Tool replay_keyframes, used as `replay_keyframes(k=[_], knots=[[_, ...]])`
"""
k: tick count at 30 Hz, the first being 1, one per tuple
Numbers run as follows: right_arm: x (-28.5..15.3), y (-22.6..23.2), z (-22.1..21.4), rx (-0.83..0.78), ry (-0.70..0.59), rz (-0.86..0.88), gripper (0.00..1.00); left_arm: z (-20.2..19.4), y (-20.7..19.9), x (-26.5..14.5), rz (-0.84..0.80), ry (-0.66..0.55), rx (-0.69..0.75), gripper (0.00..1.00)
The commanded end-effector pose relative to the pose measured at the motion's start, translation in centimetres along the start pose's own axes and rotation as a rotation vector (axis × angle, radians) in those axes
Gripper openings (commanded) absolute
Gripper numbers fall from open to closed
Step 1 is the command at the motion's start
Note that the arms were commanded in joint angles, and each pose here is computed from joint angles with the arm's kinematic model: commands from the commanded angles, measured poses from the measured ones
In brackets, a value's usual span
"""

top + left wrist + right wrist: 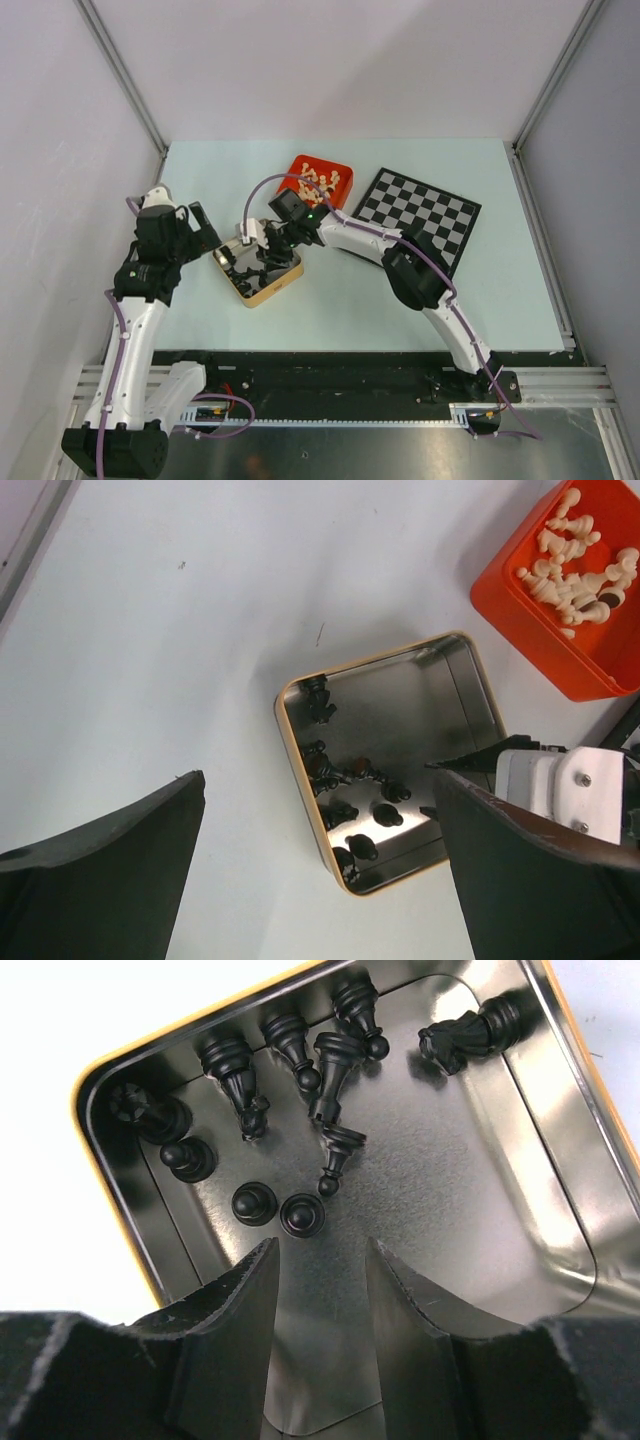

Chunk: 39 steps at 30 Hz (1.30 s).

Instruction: Set up the chess pieces on the board

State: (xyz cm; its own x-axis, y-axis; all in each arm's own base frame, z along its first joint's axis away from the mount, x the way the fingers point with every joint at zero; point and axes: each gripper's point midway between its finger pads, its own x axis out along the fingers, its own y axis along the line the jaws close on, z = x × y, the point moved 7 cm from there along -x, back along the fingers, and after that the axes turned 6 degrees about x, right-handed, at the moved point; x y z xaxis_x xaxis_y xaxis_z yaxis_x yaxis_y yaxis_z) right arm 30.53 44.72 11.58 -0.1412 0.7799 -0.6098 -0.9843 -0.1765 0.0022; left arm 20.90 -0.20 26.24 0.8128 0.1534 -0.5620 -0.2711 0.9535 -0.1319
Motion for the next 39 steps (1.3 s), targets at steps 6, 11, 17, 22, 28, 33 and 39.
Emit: replay_keyframes(k=[6, 11, 17, 22, 28, 33, 39], knots=[[1.6, -0.9, 1.0, -0.055, -0.034, -0.001, 0.44, -0.4, 0.5, -0.4, 0.007, -0.013, 0.008, 0.98], [2.0, -0.5, 0.8, -0.061, -0.030, 0.013, 0.44, -0.5, 0.5, -0.3, 0.008, -0.010, 0.006, 0.98], [2.4, -0.4, 0.9, -0.060, -0.035, 0.022, 0.43, -0.7, 0.6, -0.3, 0.005, -0.003, 0.007, 0.96], [2.7, -0.2, 0.8, -0.053, -0.030, 0.033, 0.38, -0.8, 0.6, -0.4, 0.005, -0.002, 0.004, 0.96], [2.5, 0.1, 1.3, -0.063, -0.038, 0.047, 0.18, -0.9, 0.6, -0.5, 0.004, 0.001, 0.000, 0.96], [1.0, -0.2, 3.1, -0.060, -0.077, 0.016, 0.10, -1.0, 0.5, -0.4, -0.005, 0.006, -0.011, 0.96], [-2.9, -1.6, 6.2, -0.005, -0.150, -0.032, 0.08, -1.1, 0.1, -0.5, -0.031, 0.011, -0.028, 0.96]])
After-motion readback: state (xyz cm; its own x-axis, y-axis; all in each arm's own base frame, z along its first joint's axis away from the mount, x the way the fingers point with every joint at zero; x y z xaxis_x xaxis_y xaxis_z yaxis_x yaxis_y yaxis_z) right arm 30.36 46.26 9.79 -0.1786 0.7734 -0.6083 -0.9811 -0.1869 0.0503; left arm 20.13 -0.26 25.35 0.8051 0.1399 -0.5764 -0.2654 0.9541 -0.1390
